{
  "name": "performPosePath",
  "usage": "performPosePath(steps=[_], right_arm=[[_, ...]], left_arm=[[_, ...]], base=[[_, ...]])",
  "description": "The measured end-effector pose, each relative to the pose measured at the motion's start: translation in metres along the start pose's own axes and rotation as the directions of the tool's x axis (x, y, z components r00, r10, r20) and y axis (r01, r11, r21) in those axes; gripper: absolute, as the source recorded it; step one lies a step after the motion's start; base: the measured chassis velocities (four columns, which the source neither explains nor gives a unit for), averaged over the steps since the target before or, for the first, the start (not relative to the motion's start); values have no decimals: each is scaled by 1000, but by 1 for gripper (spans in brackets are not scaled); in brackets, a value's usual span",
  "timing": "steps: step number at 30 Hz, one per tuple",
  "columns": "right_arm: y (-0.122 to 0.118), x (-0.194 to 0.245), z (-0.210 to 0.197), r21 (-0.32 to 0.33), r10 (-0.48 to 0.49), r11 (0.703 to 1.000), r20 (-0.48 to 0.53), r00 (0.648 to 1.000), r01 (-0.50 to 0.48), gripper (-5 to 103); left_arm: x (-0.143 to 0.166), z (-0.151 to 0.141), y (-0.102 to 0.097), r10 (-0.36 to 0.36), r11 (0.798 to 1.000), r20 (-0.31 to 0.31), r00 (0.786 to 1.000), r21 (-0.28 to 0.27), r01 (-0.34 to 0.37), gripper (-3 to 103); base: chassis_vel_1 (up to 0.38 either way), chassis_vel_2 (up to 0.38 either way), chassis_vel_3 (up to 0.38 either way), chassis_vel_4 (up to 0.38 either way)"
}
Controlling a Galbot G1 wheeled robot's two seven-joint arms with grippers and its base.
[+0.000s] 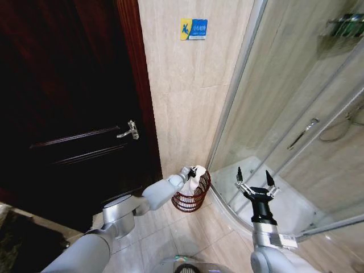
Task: Discard the used towel into the hamper.
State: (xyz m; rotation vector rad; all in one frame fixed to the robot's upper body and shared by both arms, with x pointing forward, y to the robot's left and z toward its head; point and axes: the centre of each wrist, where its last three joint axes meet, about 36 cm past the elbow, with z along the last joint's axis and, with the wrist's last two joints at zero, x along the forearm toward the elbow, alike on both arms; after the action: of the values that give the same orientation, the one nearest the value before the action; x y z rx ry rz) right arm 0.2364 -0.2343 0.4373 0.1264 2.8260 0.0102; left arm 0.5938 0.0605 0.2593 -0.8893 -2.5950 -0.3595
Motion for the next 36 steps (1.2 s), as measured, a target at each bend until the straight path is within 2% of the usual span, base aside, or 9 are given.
performPosePath(steps=[13, 15, 16, 19, 23, 27, 30, 36], right_arm=[[-1, 1, 1, 1, 1, 1000, -4, 1000, -1, 100], [-1, 1, 2, 1, 1, 1000, -4, 1000, -1, 100], [-1, 1, 2, 1, 1, 1000, -4, 1000, -1, 100], [0, 0, 3, -1, 0, 1000, -1, 1000, 0, 100], [-1, 0, 3, -2, -1, 1000, 1, 1000, 1, 100], [-1, 0, 3, -2, -1, 1000, 2, 1000, 1, 100], [-2, 0, 4, -4, -2, 1000, 6, 1000, 2, 100], [-3, 1, 4, -3, -3, 1000, 11, 1000, 3, 100]], left_arm=[[-1, 24, -8, 18, 999, -39, 999, -28, -20, 2], [-2, 38, -6, 28, 997, -76, 997, -65, -33, 2], [-2, 38, -6, 28, 997, -76, 997, -65, -33, 2], [-5, 47, 4, 32, 993, -118, 992, -113, -46, 2], [-8, 49, 5, 38, 990, -129, 991, -133, -55, 2], [-9, 50, 3, 44, 988, -134, 990, -142, -64, 2], [-12, 52, -7, 66, 986, -134, 989, -144, -85, 2], [-9, 63, 3, 39, 987, -152, 988, -149, -62, 2]], base=[[-43, 48, 45, -48], [-61, 52, 55, -44], [-61, 47, 55, -44], [-33, 33, 26, -27], [-45, 51, 37, -48], [-67, 45, 42, -55], [-57, 49, 59, -51], [-41, 33, 39, -47]])
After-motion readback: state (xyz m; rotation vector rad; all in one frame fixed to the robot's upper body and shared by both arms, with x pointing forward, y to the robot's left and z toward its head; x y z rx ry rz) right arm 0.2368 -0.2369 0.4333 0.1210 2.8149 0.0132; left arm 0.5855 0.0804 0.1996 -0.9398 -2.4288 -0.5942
